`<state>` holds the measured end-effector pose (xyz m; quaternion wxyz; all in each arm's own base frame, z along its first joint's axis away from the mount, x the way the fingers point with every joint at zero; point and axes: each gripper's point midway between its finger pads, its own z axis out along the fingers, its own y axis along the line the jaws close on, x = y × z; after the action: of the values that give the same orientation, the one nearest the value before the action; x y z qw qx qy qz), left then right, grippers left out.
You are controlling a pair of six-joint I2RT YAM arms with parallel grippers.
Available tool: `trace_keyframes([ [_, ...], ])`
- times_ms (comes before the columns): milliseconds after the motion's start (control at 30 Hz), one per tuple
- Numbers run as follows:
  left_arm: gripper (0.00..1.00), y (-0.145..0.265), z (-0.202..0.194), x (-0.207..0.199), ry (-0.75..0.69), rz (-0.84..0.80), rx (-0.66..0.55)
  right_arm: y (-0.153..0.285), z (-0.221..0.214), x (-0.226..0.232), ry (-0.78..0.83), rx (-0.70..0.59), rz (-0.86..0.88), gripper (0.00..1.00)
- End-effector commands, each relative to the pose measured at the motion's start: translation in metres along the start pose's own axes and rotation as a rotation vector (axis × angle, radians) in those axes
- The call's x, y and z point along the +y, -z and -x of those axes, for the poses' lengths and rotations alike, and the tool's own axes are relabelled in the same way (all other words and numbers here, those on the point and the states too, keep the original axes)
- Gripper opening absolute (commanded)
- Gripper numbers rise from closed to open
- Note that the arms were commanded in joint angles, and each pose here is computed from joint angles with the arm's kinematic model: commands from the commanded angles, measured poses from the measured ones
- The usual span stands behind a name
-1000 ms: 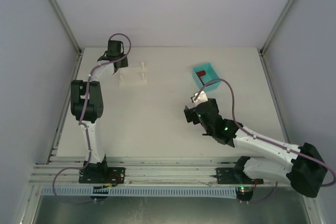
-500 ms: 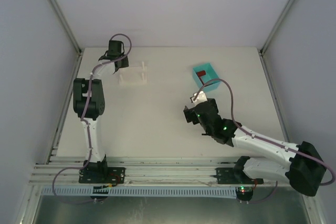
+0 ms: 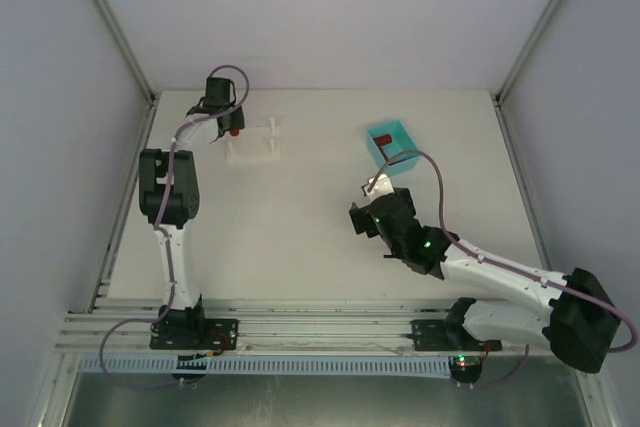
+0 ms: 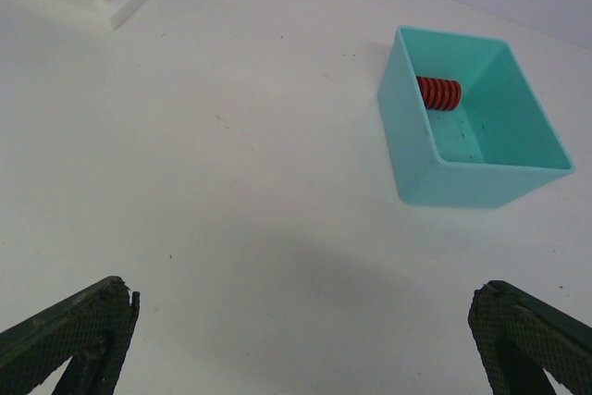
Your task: Install the large spring
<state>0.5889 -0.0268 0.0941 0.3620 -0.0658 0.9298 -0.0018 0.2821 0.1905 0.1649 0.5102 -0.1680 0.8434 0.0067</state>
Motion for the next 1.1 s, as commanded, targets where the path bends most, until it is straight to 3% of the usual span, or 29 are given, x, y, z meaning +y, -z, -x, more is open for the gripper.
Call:
trace_keyframes([
  [0, 0.56, 0.042, 0.028, 0.0, 0.02, -0.021, -0.068, 0.0, 0.005, -0.006, -0.016, -0.021, -0.026, 0.99],
  [200, 0.71, 0.098, 0.021, -0.011, 0.079, -0.124, -0.142, -0.005, 0.009, -0.016, -0.062, 0.01, -0.061, 0.99],
  [267, 0.97, 0.119, 0.017, -0.019, 0.096, -0.179, -0.184, -0.007, 0.012, -0.023, -0.098, 0.022, -0.072, 0.99],
  [300, 1.0, 0.129, 0.011, -0.022, 0.105, -0.205, -0.197, -0.007, 0.013, -0.027, -0.13, 0.034, -0.077, 0.99],
  [600, 0.99, 0.2, -0.066, -0.063, 0.13, -0.437, -0.3, -0.021, 0.023, -0.071, -0.523, 0.129, -0.107, 0.99],
  [767, 0.99, 0.224, -0.108, -0.086, 0.073, -0.501, -0.325, -0.042, 0.027, -0.106, -0.687, 0.199, -0.242, 0.98],
  [900, 0.99, 0.239, -0.132, -0.104, -0.014, -0.485, -0.394, -0.07, 0.037, -0.124, -0.769, 0.2, -0.261, 0.85],
  [1067, 0.99, 0.24, -0.155, -0.112, -0.086, -0.505, -0.421, -0.106, 0.048, -0.137, -0.837, 0.175, -0.274, 0.57],
])
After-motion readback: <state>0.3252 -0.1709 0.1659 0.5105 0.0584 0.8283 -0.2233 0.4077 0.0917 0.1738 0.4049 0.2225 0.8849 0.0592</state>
